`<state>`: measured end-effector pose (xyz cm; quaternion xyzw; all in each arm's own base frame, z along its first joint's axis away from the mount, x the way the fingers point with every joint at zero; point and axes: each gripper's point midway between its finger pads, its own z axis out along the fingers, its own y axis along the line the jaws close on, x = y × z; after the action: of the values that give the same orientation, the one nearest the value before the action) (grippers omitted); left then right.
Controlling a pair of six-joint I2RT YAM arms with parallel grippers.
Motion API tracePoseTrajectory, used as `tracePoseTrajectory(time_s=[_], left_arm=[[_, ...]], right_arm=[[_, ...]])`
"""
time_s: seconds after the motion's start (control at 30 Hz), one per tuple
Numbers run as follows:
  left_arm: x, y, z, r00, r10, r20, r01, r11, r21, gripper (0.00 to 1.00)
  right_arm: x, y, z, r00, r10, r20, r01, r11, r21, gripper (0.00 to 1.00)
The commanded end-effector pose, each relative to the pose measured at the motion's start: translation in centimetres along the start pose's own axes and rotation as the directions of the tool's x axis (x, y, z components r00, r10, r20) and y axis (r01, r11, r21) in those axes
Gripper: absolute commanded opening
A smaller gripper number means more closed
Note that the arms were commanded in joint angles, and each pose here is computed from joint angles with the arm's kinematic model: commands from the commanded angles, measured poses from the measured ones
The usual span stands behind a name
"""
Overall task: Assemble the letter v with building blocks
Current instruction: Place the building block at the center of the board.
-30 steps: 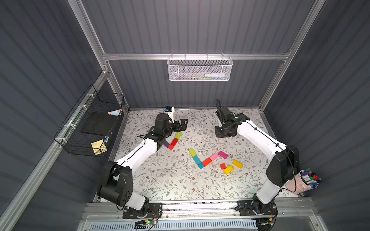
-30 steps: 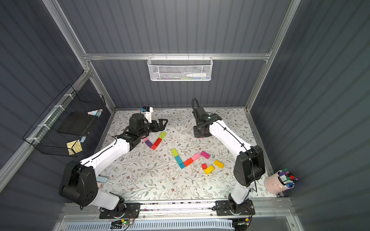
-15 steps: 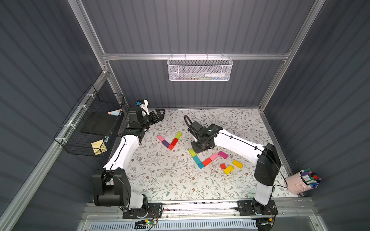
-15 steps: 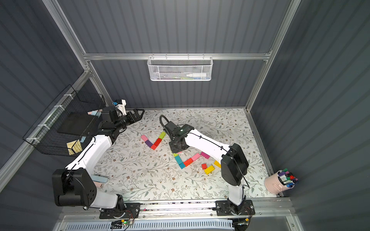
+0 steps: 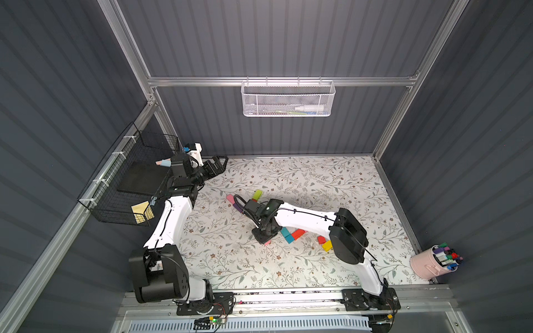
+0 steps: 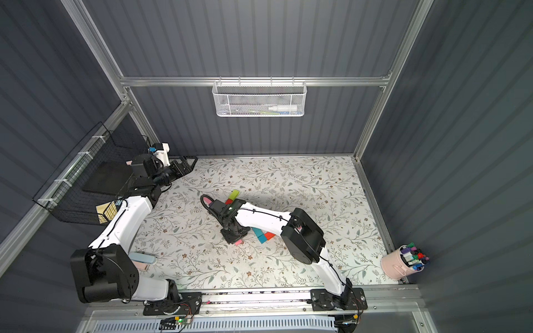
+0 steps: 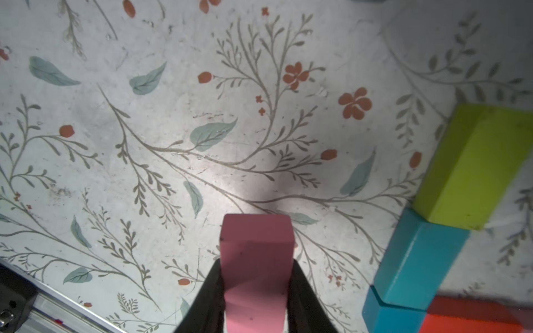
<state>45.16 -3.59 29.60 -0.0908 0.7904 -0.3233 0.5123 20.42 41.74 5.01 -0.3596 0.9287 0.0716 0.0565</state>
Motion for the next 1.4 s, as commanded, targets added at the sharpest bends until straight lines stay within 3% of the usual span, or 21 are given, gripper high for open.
tracePoseTrajectory(time_s=[0.0,0.23,0.57,1.37], left_arm=[[0.0,-0.8,-0.4,1.000,0.010,0.001,-0.010,0.999,0.050,1.00],[0.2,-0.7,-0.4,1.000,0.009,-0.005,-0.009,0.999,0.046,1.00],[0.6,0.0,0.1,1.000,0.022,-0.020,-0.021,0.999,0.042,1.00],[1.7,1.0,0.9,0.999,0.019,-0.042,-0.018,0.999,0.037,1.00]], right_arm=[[-0.2,0.9,0.4,0.998,-0.061,-0.020,0.060,0.998,-0.012,0.03],[-1.8,1.8,2.0,0.994,-0.103,-0.035,0.102,0.994,-0.026,0.06],[-1.5,1.9,3.9,0.994,-0.059,-0.090,0.058,0.998,-0.015,0.07],[-3.1,4.5,4.7,0.991,-0.116,-0.069,0.114,0.993,-0.023,0.09]])
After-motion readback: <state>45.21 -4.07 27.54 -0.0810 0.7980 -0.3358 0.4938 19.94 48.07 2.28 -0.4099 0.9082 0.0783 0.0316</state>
